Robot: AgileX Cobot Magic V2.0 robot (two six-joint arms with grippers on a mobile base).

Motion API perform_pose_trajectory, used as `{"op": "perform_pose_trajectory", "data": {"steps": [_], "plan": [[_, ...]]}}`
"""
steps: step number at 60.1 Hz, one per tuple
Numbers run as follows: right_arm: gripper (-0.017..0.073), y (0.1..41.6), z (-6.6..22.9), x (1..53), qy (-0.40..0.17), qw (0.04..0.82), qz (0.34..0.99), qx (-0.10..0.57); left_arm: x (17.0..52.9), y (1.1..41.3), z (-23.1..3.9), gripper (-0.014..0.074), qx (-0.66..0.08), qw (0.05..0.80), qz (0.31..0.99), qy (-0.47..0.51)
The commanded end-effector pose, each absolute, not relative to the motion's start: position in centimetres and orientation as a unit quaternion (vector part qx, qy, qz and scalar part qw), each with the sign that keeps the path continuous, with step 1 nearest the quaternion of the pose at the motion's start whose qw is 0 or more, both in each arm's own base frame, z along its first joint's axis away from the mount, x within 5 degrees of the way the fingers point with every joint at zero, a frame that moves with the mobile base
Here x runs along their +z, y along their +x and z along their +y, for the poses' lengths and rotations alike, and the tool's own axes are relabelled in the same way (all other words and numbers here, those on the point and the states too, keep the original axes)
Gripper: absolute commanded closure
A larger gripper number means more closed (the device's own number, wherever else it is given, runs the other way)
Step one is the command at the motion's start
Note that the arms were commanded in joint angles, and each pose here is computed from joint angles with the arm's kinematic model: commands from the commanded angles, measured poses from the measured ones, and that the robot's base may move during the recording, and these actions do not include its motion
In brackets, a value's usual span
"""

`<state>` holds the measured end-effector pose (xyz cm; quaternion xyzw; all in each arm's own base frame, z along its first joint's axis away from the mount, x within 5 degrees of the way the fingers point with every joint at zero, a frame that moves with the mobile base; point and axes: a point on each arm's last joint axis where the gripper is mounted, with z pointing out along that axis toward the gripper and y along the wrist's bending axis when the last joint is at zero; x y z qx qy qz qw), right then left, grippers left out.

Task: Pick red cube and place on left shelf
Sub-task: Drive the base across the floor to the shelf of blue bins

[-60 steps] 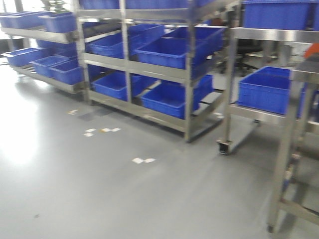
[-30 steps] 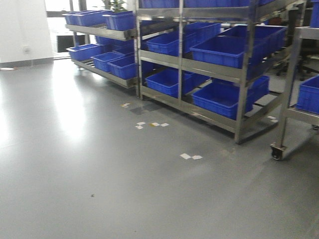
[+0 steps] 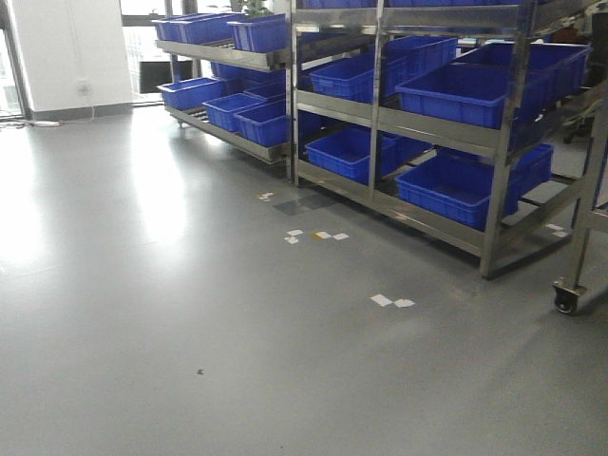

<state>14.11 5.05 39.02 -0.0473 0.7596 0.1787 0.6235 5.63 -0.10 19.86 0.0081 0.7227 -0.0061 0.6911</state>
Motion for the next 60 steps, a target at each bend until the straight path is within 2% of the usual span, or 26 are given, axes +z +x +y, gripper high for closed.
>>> {"op": "perform_pose_trajectory", "data": {"steps": [1,60], "plan": [[0.0504,13.91,4.99,40.84,-0.05,0.665,0.721,0.186,19.97,5.62,-0.13,0.0492,-0.009,0.72,0.694,0.008],[0.0504,13.89,4.98,40.84,-0.05,0.665,0.721,0.186,19.97,5.62,-0.13,0.0492,-0.009,0.72,0.694,0.008]]}}
